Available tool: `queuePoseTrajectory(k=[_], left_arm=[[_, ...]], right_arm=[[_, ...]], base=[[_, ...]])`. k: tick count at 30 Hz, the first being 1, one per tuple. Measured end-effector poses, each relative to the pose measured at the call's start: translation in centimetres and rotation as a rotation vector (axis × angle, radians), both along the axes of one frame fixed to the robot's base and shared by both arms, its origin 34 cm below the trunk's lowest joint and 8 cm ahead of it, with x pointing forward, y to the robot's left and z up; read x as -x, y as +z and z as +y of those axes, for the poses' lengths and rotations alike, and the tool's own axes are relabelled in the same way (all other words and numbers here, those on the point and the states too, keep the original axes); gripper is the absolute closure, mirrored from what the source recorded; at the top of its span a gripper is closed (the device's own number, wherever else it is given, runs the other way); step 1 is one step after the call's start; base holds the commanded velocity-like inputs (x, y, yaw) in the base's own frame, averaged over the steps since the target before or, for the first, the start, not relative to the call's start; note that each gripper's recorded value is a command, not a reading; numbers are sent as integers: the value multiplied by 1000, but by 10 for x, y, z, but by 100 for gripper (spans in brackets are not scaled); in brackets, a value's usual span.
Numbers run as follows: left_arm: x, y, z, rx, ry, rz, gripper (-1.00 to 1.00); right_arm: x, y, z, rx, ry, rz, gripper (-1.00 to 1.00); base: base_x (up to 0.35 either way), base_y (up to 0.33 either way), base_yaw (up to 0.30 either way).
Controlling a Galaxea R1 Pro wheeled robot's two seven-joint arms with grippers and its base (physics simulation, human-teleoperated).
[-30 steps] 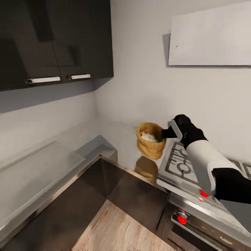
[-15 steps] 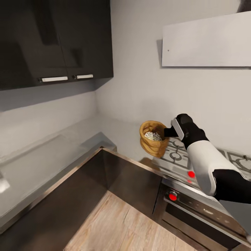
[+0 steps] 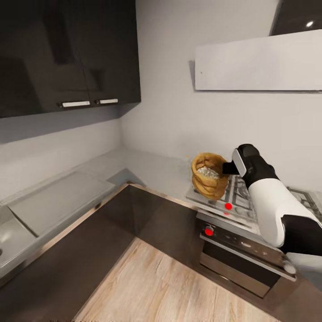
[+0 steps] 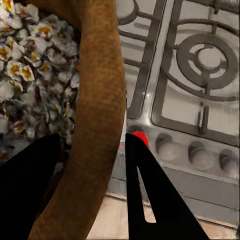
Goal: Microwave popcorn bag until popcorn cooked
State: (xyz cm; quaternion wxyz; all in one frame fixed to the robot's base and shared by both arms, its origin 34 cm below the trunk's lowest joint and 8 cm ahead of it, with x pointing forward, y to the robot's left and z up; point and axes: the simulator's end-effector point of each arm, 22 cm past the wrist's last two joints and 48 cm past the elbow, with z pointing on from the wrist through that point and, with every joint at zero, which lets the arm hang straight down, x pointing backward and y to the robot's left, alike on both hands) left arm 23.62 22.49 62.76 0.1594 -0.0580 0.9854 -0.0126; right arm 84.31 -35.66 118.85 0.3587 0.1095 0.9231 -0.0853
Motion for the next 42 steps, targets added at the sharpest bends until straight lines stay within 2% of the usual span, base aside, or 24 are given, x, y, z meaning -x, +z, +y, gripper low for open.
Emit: queuePoseTrajectory(k=[1, 3, 4, 9, 12, 14, 16, 20, 25, 27, 30, 34, 38, 40, 42], left_arm=[[-1, 0, 0, 0, 0, -2, -100], [-2, 1, 0, 0, -1, -5, -100], [-2, 1, 0, 0, -1, -6, -100], [-3, 2, 0, 0, 1, -12, -100], [-4, 2, 0, 0, 2, -12, -100], [-4, 2, 0, 0, 2, -12, -100], [-4, 2, 0, 0, 2, -12, -100], [-4, 2, -1, 1, 0, -11, -100], [-4, 2, -1, 1, 0, -11, -100], [-4, 2, 0, 0, 0, -11, -100], [-4, 2, 0, 0, -1, -11, -100], [-4, 1, 0, 1, 4, -11, -100], [-4, 1, 1, 1, 16, -11, -100], [-4, 1, 1, 2, 18, -11, -100], [-4, 1, 1, 1, 19, -10, -100]], right_arm=[[3, 1, -14, 1, -24, -1, 100], [6, 3, -29, 2, -45, -3, 100], [11, 4, -52, 15, -78, 0, 100], [33, 17, -126, 51, -179, -10, 100], [42, 23, -155, 60, -218, -15, 100], [53, 27, -183, 76, -259, -17, 100], [60, 30, -199, 77, -281, -19, 100], [62, 26, -204, 72, -286, -13, 100], [59, 16, -194, 64, -270, 1, 100], [53, 13, -178, 51, -247, 1, 100], [37, 5, -134, -8, -197, -4, 100], [34, -7, -111, -75, -187, 1, 100], [34, -10, -106, -99, -201, 4, 100], [43, -16, -119, -63, -255, 33, 100], [49, -26, -122, -63, -281, 64, 100]], base=[[-342, 0, -109], [-342, 0, -110], [-342, 0, -111], [-163, 0, -73], [-7, 0, -4], [0, 0, 0], [-13, 0, 0], [-244, 0, 0], [-341, 0, 0], [-343, 0, 0], [-343, 0, 0], [-343, 0, 0], [-343, 0, 0], [-343, 0, 0], [-343, 0, 0]])
